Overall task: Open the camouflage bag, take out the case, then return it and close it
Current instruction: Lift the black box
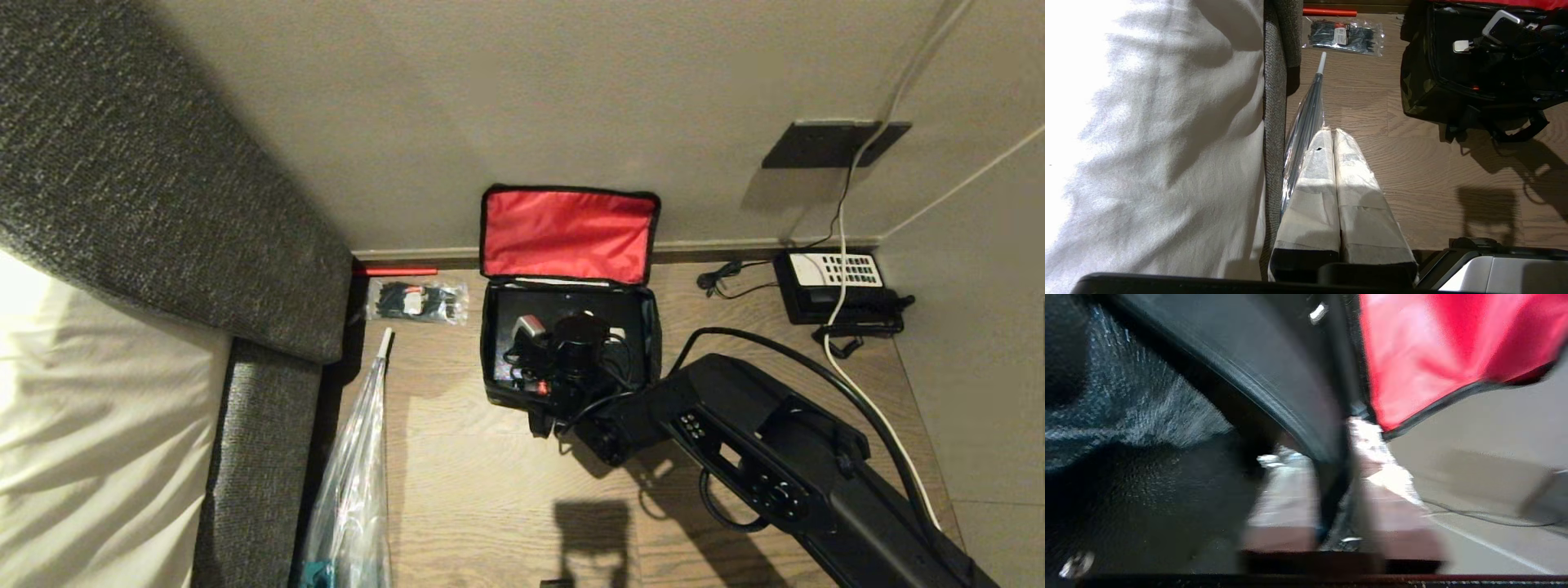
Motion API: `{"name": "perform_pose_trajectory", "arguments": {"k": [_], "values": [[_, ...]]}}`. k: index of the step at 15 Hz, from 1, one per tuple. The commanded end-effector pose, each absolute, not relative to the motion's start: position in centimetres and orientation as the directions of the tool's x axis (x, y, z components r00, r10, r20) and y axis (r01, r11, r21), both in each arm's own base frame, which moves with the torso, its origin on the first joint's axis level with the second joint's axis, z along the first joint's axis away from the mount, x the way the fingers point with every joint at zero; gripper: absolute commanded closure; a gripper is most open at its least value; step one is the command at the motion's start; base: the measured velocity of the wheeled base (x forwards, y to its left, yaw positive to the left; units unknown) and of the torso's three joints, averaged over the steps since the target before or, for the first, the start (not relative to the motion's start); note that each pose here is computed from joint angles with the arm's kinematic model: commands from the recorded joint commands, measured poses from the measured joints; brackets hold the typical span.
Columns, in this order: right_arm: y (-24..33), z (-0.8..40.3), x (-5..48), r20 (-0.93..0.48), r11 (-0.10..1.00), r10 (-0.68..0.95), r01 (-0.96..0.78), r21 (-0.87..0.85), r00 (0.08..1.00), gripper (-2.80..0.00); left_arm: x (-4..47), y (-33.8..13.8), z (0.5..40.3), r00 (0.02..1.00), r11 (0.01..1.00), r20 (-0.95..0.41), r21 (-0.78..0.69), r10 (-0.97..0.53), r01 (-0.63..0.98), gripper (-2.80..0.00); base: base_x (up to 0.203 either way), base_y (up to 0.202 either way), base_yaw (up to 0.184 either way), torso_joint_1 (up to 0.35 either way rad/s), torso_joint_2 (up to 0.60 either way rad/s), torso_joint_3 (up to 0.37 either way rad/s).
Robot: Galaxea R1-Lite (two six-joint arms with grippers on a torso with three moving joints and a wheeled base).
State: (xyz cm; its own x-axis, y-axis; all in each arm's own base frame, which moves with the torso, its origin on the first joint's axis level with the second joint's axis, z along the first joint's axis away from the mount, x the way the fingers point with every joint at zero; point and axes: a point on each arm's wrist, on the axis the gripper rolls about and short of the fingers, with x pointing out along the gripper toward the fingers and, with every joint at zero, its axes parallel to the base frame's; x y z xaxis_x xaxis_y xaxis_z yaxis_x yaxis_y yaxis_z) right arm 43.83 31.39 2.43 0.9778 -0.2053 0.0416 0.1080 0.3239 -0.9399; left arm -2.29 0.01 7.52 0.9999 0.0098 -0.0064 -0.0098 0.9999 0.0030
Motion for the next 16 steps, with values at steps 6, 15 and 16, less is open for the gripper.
{"name": "perform_pose_trajectory", "arguments": {"k": [6,15,16], "values": [[31.4,1.0,43.8,-0.002,0.274,-0.201,0.054,-0.960,0.980,-2.80,-2.3,0.0,7.5,1.000,1.000,-0.003,0.003,0.011,-0.011,0.00,0.000,0.000,0.000,0.000,0.00,0.000],[32.2,0.5,44.7,0.007,0.164,-0.120,0.027,-0.986,0.993,-2.80,-2.3,0.0,7.5,1.000,1.000,-0.003,0.003,0.011,-0.011,0.00,0.000,0.000,0.000,0.000,0.00,0.000],[32.0,0.8,44.8,0.026,0.141,-0.122,0.044,-0.989,0.992,-2.80,-2.3,0.0,7.5,1.000,1.000,-0.003,0.003,0.011,-0.011,0.00,0.000,0.000,0.000,0.000,0.00,0.000]]}}
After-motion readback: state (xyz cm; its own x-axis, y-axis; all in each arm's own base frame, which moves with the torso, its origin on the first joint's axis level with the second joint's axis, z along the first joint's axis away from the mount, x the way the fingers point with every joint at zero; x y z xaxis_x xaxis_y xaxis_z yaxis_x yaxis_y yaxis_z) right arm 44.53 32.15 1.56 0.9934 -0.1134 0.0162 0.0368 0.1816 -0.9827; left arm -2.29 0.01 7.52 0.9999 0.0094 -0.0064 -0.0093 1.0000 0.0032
